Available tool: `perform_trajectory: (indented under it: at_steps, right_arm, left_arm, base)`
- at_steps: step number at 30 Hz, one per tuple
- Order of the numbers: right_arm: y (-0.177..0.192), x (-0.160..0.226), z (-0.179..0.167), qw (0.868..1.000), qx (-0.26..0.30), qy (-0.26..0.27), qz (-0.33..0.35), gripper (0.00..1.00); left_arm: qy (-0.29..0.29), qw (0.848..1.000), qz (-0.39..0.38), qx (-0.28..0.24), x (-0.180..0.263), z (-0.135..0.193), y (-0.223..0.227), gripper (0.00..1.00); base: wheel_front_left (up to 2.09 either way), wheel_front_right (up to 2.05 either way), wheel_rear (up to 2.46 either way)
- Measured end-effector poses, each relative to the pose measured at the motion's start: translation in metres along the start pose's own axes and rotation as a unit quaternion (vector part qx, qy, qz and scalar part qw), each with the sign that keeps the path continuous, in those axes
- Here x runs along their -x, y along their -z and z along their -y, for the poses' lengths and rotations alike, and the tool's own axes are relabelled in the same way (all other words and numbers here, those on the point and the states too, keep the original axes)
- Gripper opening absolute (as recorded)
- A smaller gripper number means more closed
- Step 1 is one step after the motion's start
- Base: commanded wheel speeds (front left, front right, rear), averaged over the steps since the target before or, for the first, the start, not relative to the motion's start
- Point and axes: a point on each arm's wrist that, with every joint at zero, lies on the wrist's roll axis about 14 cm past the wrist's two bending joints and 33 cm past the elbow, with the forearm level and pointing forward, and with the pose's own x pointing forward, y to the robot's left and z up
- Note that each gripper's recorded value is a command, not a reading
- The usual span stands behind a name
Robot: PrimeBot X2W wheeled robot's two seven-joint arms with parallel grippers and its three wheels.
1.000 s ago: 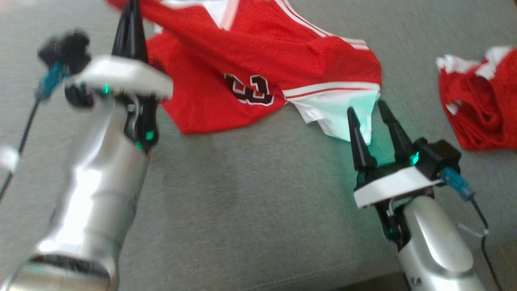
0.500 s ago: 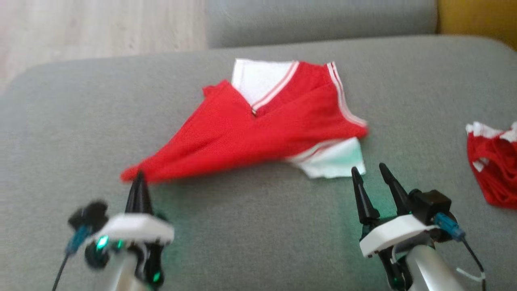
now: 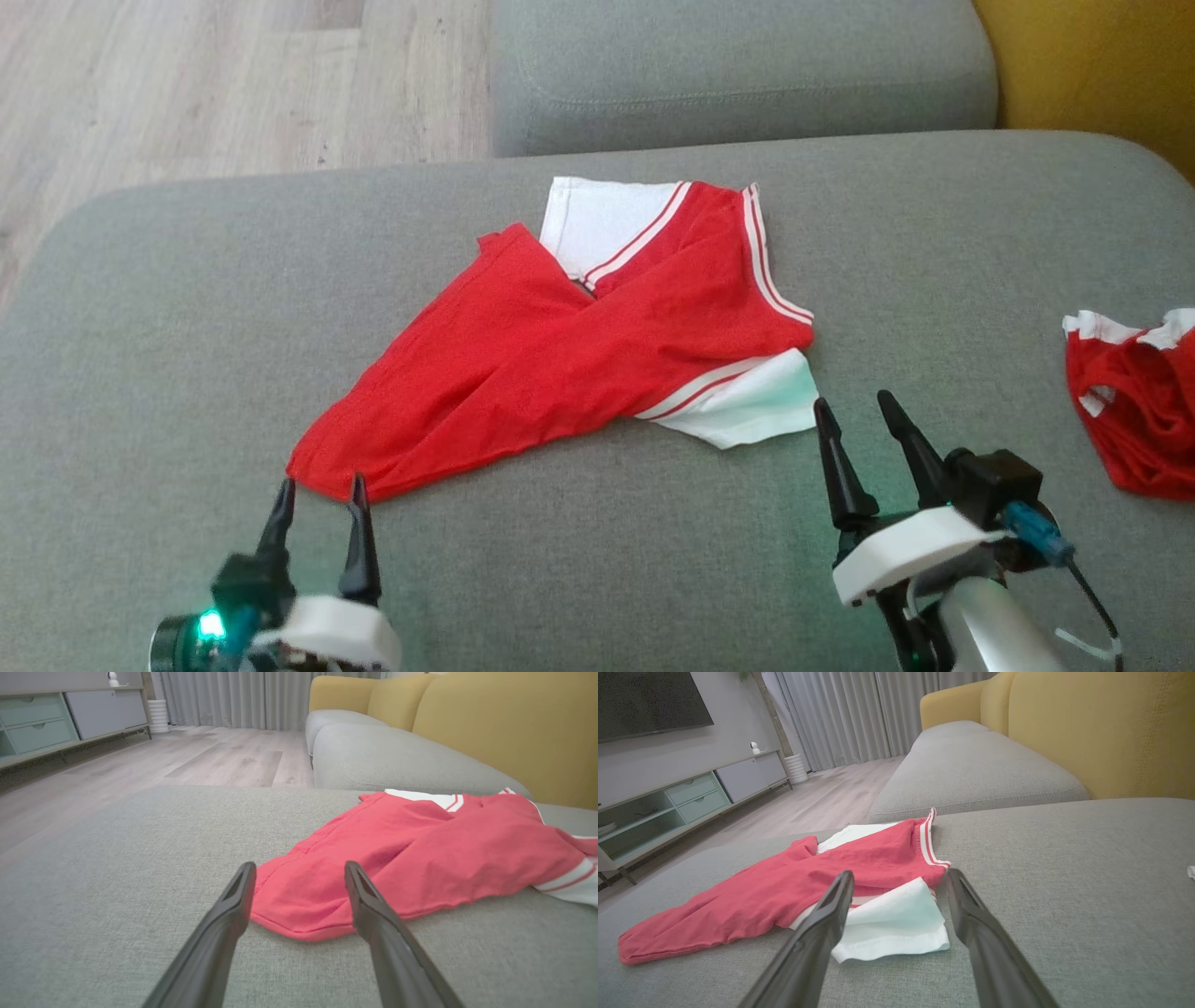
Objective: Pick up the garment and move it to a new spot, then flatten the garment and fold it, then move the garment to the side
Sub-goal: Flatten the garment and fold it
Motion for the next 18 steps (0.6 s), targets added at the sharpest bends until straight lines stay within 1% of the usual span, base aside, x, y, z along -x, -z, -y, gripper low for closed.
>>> perform_trajectory:
  at_steps: [4, 5, 10, 18]
  right_arm:
    - [-0.001, 0.005, 0.001, 1.0, 0.0, 0.003, 0.003, 1.0]
    - [0.001, 0.009, 0.002, 1.0, -0.001, 0.005, 0.0, 1.0]
    - [0.015, 0.024, 0.006, 1.0, -0.006, 0.018, -0.016, 1.0]
    - [0.022, 0.026, 0.008, 0.999, -0.002, 0.02, -0.029, 1.0]
  left_arm:
    - [0.015, 0.999, 0.006, -0.052, 0.012, 0.005, 0.0, 1.0]
    - [0.017, 0.998, 0.007, -0.056, 0.016, 0.006, 0.001, 1.0]
    - [0.012, 0.998, 0.0, -0.06, 0.029, 0.006, 0.009, 1.0]
    - [0.004, 0.998, -0.002, -0.058, 0.03, 0.002, 0.011, 1.0]
  base:
    - [0.0, 0.0, 0.0]
    - [0.0, 0.0, 0.0]
    - [0.0, 0.0, 0.0]
    - [0.0, 0.0, 0.0]
